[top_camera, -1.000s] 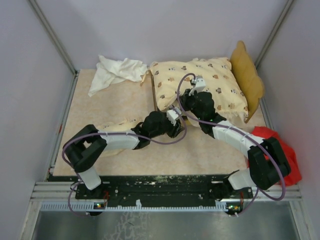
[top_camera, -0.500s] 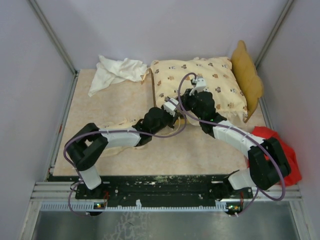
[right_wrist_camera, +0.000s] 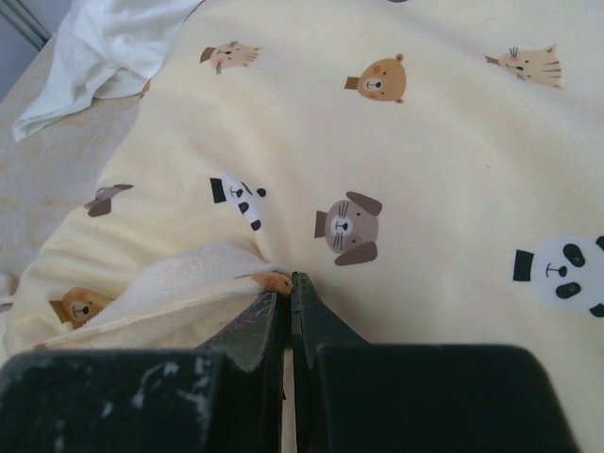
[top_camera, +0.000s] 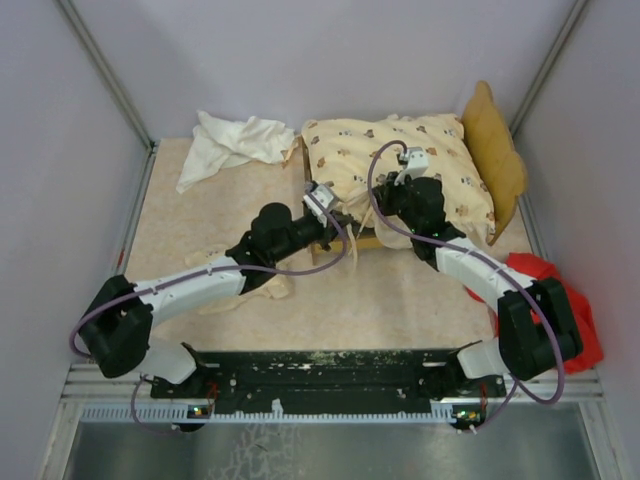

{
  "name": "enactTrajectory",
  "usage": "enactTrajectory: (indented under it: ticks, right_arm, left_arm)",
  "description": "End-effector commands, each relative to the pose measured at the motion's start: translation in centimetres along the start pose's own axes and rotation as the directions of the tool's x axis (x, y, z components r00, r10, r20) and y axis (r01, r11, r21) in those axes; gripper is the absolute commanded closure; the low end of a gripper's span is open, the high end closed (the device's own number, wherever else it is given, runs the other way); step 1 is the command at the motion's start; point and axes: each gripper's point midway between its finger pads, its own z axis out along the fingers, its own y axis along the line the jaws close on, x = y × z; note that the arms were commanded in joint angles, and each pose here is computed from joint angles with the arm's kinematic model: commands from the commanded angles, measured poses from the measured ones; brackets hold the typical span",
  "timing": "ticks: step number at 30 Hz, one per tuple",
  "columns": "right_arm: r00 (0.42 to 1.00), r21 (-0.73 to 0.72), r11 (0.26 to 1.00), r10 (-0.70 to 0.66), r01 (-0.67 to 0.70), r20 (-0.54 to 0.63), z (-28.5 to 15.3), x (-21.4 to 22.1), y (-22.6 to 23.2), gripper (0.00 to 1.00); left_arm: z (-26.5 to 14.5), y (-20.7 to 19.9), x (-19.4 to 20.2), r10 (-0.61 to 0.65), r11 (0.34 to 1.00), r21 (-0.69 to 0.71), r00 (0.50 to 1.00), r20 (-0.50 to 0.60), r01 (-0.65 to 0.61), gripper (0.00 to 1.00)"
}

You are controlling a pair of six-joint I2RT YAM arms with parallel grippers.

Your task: Set up the pet bed

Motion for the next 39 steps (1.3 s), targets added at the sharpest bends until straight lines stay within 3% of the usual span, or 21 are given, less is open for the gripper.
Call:
enactTrajectory:
  ticks: [1, 5, 8, 15, 29, 39]
  right_arm:
    - [0.993, 0.006, 0.998, -0.060, 0.059, 0.098, 0.0, -3.9, -0.4, 1.00]
    - [0.993, 0.019, 0.997, -0.070, 0.069, 0.091, -0.1, -3.7, -1.0, 1.00]
    - [0.993, 0.029, 0.996, -0.082, 0.080, 0.083, -0.2, -3.3, -1.3, 1.00]
    - [0.993, 0.019, 0.996, -0.088, 0.087, 0.074, -0.3, -2.9, -1.2, 1.00]
    - [0.994, 0.026, 0.996, -0.087, 0.086, 0.062, -0.7, -2.3, -1.4, 1.00]
    - [0.994, 0.026, 0.996, -0.087, 0.086, 0.063, -0.6, -2.7, -1.3, 1.00]
  left_arm:
    - [-0.5, 1.2, -0.3, 0.085, 0.992, 0.097, 0.996, -0.019, -0.083, 1.00]
    - [-0.3, 2.6, -1.8, 0.194, 0.973, 0.127, 0.981, 0.003, -0.193, 1.00]
    - [-0.1, 2.9, -2.1, 0.327, 0.930, 0.165, 0.944, 0.039, -0.328, 1.00]
    - [0.5, 3.7, -2.0, 0.481, 0.836, 0.223, 0.865, 0.142, -0.501, 1.00]
    - [1.3, 3.7, -6.2, 0.580, 0.729, 0.203, 0.747, 0.326, -0.654, 1.00]
    - [1.5, 5.0, -7.8, 0.646, 0.666, 0.156, 0.669, 0.368, -0.729, 1.00]
